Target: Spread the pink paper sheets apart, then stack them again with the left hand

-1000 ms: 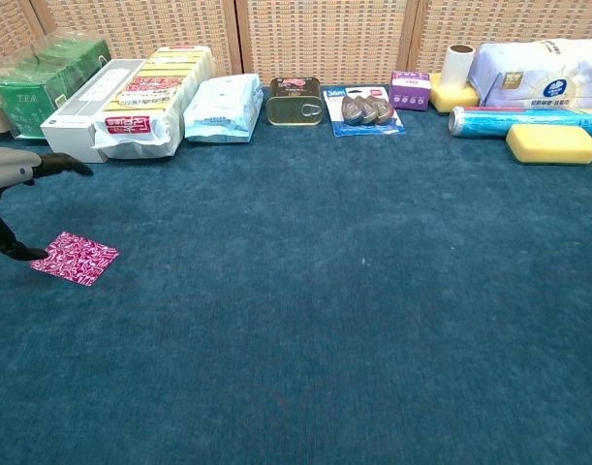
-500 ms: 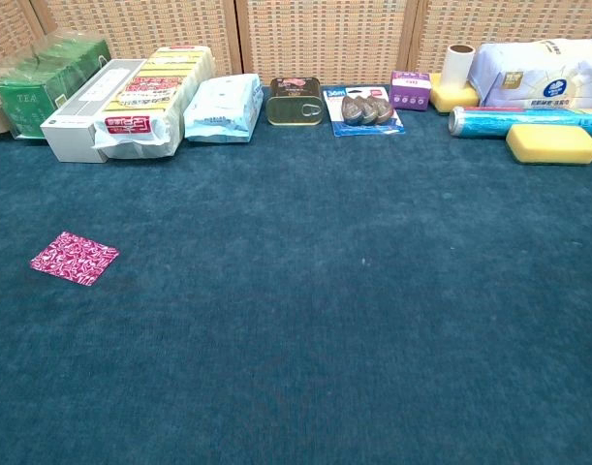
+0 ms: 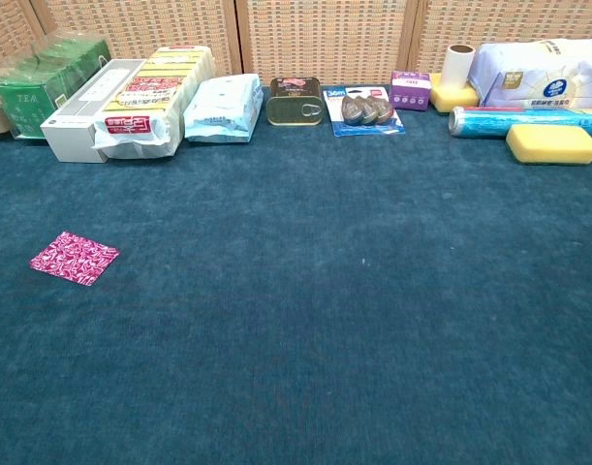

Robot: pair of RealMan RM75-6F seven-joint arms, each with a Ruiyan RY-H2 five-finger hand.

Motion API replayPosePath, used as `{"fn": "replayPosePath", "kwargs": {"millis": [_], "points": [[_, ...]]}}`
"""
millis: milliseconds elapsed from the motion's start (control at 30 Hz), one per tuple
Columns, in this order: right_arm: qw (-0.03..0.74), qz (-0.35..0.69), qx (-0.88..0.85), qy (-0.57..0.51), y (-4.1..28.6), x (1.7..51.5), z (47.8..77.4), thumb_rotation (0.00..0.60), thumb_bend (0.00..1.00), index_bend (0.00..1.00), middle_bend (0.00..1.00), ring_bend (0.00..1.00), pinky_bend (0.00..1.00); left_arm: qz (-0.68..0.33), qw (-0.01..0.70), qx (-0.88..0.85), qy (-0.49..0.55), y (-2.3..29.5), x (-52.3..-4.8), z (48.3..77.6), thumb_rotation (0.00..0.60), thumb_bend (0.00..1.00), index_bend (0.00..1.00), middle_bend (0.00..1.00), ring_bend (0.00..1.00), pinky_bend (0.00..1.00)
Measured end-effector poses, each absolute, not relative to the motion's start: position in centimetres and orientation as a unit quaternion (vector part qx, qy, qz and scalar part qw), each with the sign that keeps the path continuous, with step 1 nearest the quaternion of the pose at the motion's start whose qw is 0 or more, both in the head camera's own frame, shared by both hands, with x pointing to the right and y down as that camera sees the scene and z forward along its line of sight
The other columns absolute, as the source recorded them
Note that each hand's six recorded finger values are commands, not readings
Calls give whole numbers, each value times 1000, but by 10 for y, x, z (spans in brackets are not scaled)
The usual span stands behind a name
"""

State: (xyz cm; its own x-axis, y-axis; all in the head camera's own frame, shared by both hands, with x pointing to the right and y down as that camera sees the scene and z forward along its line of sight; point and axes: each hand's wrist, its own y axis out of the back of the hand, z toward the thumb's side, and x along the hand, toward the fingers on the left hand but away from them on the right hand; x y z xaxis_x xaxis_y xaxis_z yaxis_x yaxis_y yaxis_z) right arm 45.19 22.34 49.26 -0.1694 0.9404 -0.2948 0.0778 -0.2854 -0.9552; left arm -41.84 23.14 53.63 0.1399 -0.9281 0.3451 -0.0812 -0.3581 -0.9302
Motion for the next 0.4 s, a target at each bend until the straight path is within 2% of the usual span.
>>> {"fn": "replayPosePath", "kwargs": {"millis": [233, 400], "points": [[386, 578, -534, -480, 219, 444, 513, 600, 0, 74, 0, 0, 0, -510, 404, -638, 412, 237, -424, 521, 600, 121, 0, 0, 0, 123], [395, 561, -539, -488, 218, 440, 516, 600, 0, 74, 0, 0, 0, -510, 403, -637, 414, 238, -426, 519, 600, 172, 0, 0, 0, 128]]}}
